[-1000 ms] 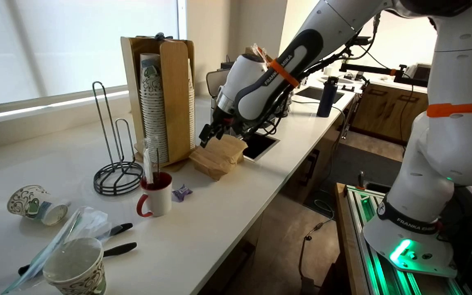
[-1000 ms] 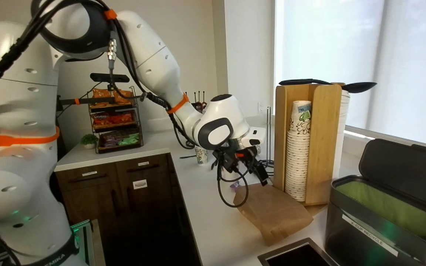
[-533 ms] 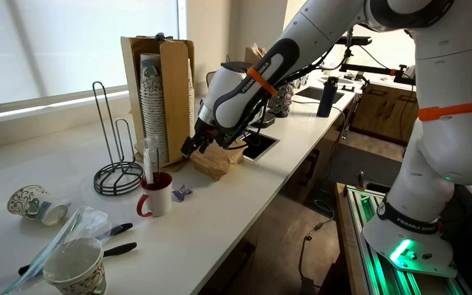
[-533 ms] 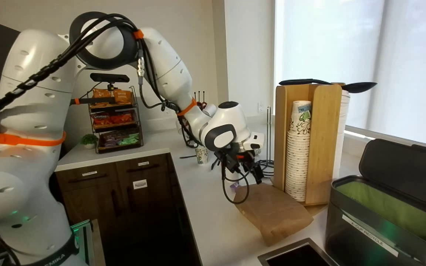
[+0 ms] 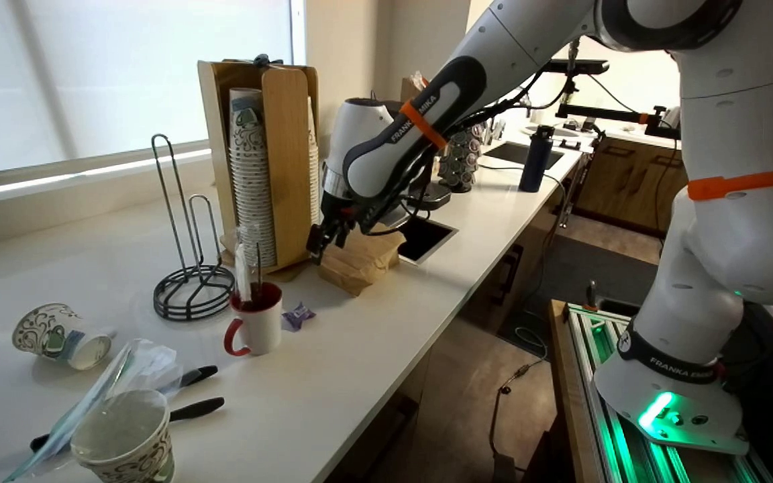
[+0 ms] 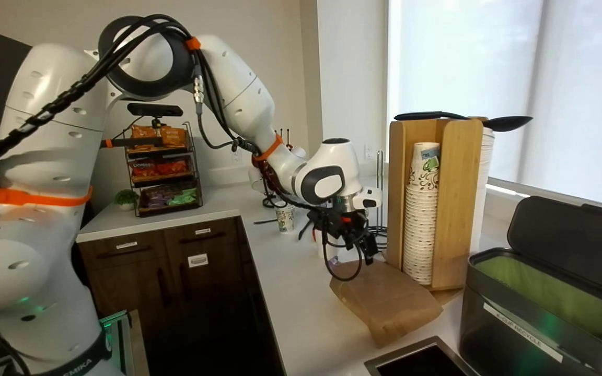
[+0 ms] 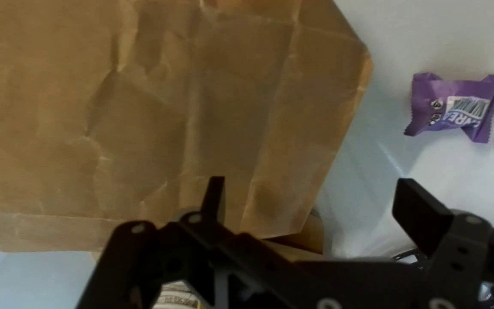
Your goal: Put the brown paper bag in the trash chute.
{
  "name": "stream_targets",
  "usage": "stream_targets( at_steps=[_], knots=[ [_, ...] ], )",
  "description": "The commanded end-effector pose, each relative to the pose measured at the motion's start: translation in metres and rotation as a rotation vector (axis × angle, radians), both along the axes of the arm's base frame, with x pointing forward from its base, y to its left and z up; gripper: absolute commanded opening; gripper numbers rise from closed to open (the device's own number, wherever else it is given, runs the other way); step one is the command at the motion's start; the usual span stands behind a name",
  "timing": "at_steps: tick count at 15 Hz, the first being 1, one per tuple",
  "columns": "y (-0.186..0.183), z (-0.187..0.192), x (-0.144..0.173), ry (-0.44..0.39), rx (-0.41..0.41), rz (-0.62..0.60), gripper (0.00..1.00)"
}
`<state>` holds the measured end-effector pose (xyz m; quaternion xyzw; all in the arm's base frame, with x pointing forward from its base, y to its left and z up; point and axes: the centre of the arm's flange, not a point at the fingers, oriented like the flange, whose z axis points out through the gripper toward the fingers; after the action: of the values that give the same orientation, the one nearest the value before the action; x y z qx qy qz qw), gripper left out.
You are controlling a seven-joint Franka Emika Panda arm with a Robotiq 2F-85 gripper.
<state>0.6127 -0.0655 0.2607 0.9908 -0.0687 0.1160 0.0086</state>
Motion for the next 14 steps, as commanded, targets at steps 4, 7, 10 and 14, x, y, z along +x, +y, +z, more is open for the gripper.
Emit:
stream_targets(
  at_steps=[4,7,10,14],
  knots=[
    [0.025,-0.026,0.008,0.161,-0.117,0.034,1.00],
    [0.024,-0.033,0.007,0.203,-0.180,0.017,1.00],
    [0.023,-0.042,0.011,0.207,-0.223,-0.004,1.00],
    [0.020,-0.058,0.015,0.214,-0.245,-0.043,0.73]
  ],
)
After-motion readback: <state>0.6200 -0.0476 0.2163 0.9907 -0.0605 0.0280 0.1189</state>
